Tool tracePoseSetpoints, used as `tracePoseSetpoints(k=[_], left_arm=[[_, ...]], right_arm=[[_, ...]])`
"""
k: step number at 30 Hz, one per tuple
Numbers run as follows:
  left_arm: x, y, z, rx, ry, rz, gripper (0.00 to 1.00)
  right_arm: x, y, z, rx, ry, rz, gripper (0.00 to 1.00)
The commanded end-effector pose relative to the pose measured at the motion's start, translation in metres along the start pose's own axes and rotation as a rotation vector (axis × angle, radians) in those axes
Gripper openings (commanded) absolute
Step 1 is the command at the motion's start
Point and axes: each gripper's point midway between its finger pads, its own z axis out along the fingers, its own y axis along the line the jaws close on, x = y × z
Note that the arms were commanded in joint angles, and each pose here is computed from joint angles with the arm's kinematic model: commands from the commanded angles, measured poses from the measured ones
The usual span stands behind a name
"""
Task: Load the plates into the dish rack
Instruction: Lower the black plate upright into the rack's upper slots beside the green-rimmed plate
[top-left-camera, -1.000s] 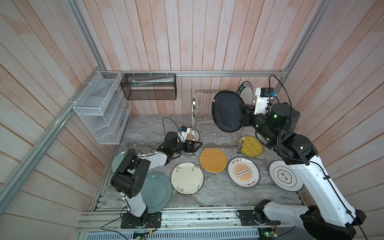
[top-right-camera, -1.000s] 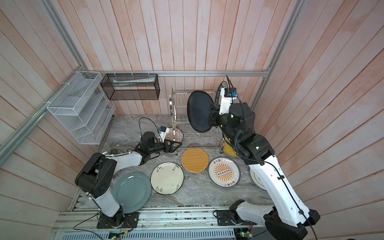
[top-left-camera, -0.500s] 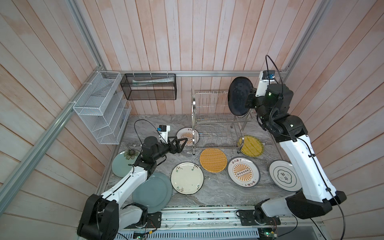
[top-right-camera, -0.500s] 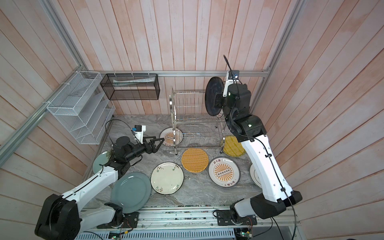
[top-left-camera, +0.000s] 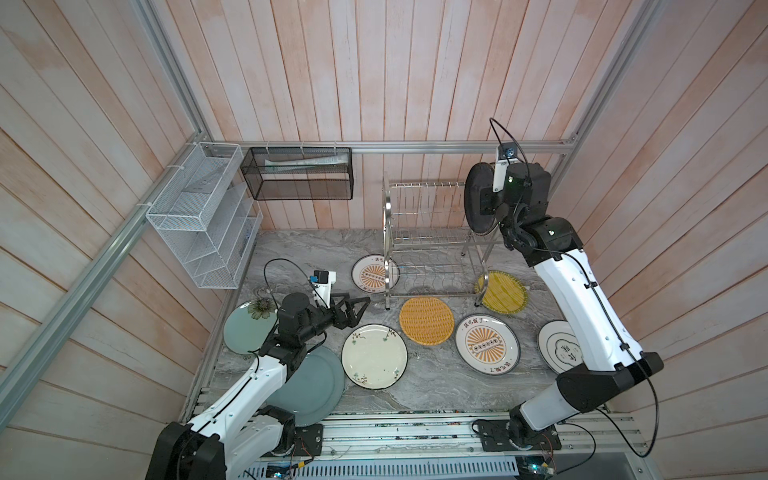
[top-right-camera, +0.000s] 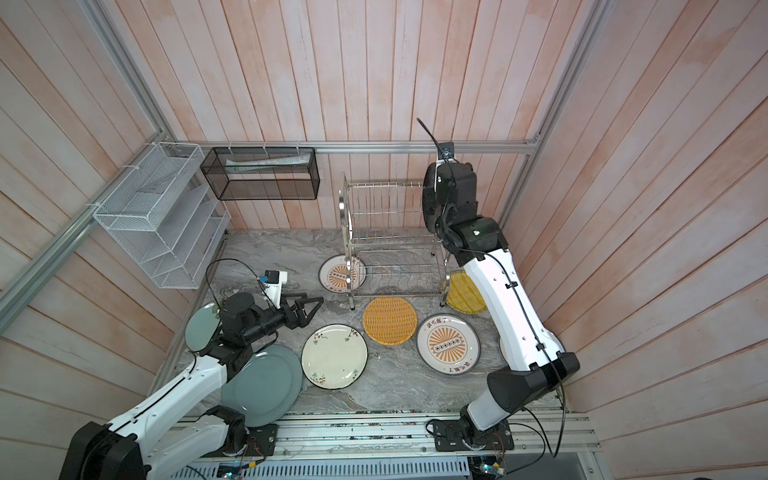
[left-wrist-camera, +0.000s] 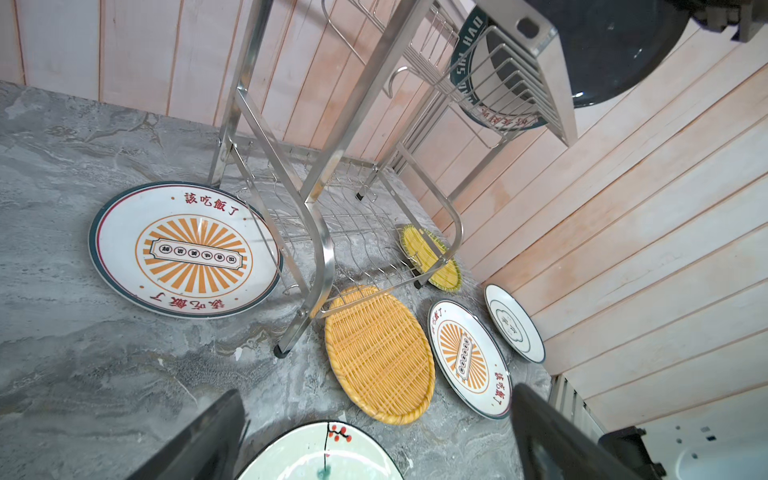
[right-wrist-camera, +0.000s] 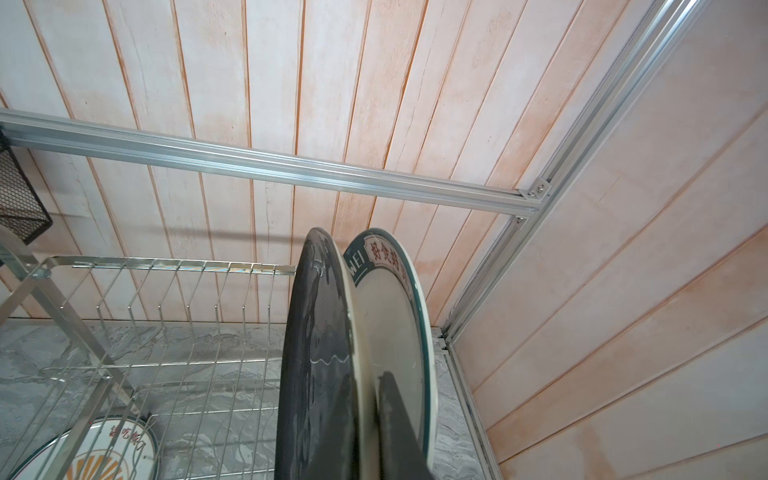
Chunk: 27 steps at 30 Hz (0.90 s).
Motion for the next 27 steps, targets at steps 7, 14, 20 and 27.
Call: tracePoseSetpoints(k=[7, 14, 20, 27], left_arm=[[-0.007, -0.032, -0.015, 0.153, -0.062, 0.001, 1.00], [-0.003, -0.031, -0.020, 0.144, -0.069, -0.014, 1.00], [0.001, -0.028, -0.019, 0.138, -0.065, -0.029, 1.00], [0.001, -0.027, -0.016, 0.147, -0.066, -0.040, 1.00]], right_arm=[[-0.044, -0.029, 0.001, 0.109, -0.167, 0.028, 0.00], [-0.038, -0.024, 0.013, 0.092, -0.159, 0.017, 0.00], [-0.032, -0.020, 0.017, 0.058, -0.154, 0.023, 0.00], [-0.022, -0.014, 0.022, 0.036, -0.140, 0.010, 0.00]])
